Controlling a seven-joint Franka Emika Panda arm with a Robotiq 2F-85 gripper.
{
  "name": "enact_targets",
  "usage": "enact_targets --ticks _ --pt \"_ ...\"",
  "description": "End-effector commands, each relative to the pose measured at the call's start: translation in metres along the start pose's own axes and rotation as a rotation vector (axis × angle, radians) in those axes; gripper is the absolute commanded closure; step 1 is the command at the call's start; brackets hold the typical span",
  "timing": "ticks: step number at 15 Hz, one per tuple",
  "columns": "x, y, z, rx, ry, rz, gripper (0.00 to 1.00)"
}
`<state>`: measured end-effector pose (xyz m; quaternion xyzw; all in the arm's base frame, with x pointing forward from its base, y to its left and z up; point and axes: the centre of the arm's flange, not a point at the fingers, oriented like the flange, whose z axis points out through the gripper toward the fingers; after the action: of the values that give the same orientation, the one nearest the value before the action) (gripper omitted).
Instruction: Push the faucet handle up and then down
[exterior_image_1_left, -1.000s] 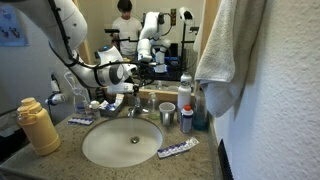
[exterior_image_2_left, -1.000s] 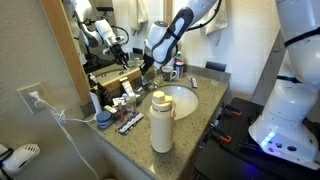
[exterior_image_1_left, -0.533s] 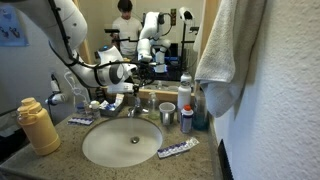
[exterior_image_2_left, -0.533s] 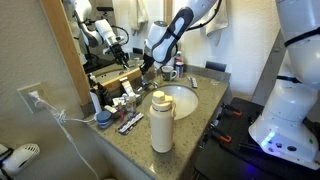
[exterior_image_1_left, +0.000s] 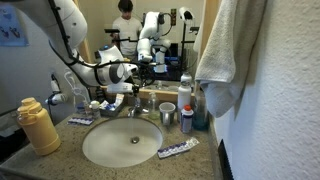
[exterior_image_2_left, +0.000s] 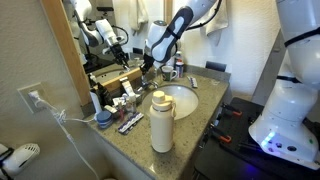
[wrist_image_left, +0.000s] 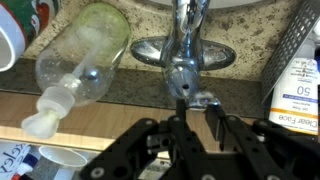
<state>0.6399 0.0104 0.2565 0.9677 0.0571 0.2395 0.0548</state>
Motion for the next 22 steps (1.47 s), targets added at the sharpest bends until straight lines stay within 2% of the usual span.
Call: enact_targets --ticks 1,8,14,22 --pt "-0.004 0.005 -0.016 -0.002 -0.047 0.040 0.93" --pt "-0.022 0.009 -0.009 -0.009 -0.101 0.077 0.93" --pt "-0.052 0.016 0.009 0.016 -0.177 0.123 0.93" --pt "-0.069 0.027 0.016 0.060 -0.227 0.213 0.93"
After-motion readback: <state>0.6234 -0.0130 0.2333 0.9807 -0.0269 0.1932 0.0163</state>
